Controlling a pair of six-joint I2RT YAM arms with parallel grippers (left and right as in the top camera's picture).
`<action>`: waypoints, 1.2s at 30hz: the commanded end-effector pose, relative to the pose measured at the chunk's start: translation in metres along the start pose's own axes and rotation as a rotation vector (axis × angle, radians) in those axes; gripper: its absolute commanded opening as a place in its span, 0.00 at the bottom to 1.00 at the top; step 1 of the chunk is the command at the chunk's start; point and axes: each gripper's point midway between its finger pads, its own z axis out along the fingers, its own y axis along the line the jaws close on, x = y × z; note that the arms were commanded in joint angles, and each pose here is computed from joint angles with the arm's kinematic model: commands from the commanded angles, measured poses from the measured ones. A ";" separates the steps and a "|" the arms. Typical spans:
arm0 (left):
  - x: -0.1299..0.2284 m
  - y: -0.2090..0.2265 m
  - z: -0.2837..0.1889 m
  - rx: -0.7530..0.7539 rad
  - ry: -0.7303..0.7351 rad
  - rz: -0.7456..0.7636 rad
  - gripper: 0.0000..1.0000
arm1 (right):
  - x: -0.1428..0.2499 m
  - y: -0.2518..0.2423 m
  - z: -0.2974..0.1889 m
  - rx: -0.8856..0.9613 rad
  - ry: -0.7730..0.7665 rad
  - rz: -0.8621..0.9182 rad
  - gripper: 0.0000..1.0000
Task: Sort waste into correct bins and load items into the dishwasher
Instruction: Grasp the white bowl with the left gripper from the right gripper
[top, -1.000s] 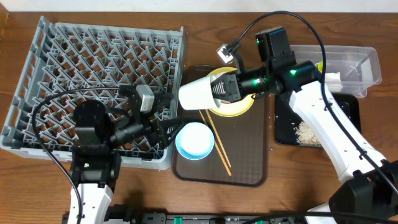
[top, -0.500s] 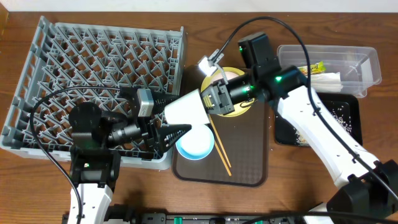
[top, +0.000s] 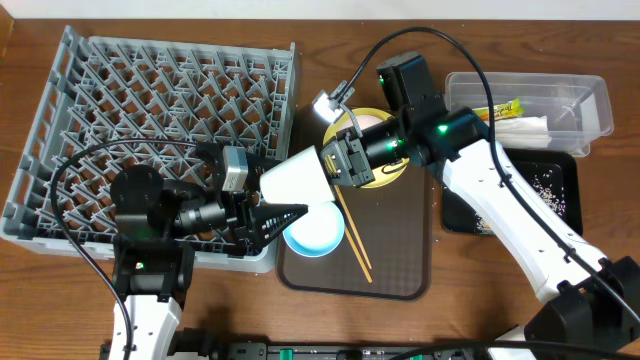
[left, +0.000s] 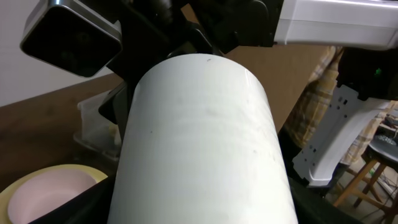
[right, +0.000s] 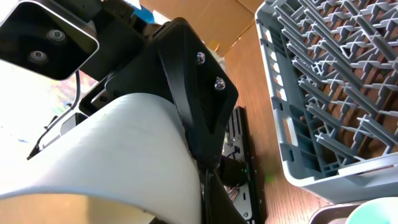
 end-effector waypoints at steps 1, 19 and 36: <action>-0.009 -0.002 0.000 0.004 -0.008 0.029 0.77 | 0.004 0.019 0.006 -0.087 0.029 -0.025 0.01; -0.009 -0.008 0.000 0.036 -0.004 0.047 0.64 | 0.007 0.024 0.011 -0.108 0.044 -0.028 0.03; 0.002 0.048 -0.018 -0.220 -0.026 -0.108 0.52 | 0.025 -0.103 -0.061 0.610 -0.036 0.252 0.47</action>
